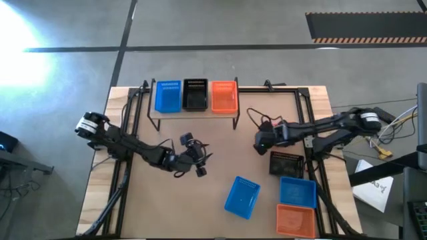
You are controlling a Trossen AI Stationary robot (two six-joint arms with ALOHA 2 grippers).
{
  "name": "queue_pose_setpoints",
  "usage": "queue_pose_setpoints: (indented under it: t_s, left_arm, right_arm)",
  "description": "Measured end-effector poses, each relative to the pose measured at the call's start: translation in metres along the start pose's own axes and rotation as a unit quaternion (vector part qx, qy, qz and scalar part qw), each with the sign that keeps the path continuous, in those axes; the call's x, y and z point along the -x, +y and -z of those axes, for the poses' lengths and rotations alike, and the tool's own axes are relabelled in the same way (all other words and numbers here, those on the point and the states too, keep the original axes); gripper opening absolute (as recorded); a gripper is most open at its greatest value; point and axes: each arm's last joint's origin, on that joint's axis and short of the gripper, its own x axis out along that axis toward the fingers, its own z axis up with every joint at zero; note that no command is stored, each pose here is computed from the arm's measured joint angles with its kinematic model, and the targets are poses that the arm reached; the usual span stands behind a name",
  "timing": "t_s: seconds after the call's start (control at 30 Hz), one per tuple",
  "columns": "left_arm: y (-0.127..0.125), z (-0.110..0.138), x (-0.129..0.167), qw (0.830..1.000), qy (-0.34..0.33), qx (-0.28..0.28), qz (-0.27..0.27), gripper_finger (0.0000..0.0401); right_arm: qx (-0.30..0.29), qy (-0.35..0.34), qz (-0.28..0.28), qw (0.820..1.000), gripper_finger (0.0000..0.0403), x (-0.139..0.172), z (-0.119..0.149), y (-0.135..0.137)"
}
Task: Stack baskets on shelf by color
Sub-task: Stack the top orange basket on top of the orange basket on shelf
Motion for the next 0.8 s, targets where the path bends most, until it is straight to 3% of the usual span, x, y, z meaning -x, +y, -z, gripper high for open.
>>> queue_pose_setpoints:
  t_s: [0.2,0.4,0.53,0.8]
  left_arm:
    - [0.001,0.004,0.000,1.000,-0.007,0.007,0.002,0.0173]
    - [0.001,0.003,0.000,1.000,-0.009,0.009,0.003,0.0173]
    - [0.001,0.003,0.000,1.000,-0.008,0.008,0.003,0.0173]
    - [0.001,0.003,0.000,1.000,-0.008,0.008,0.003,0.0173]
  right_arm:
    - [0.029,0.046,0.043,0.998,0.0151,-0.014,-0.008,0.007]
    - [0.058,0.054,0.047,0.996,0.0070,-0.011,-0.006,0.010]
    - [0.086,0.042,0.031,0.995,0.0017,0.005,-0.002,0.010]
    - [0.169,-0.034,0.009,0.985,0.0009,0.074,-0.007,0.012]
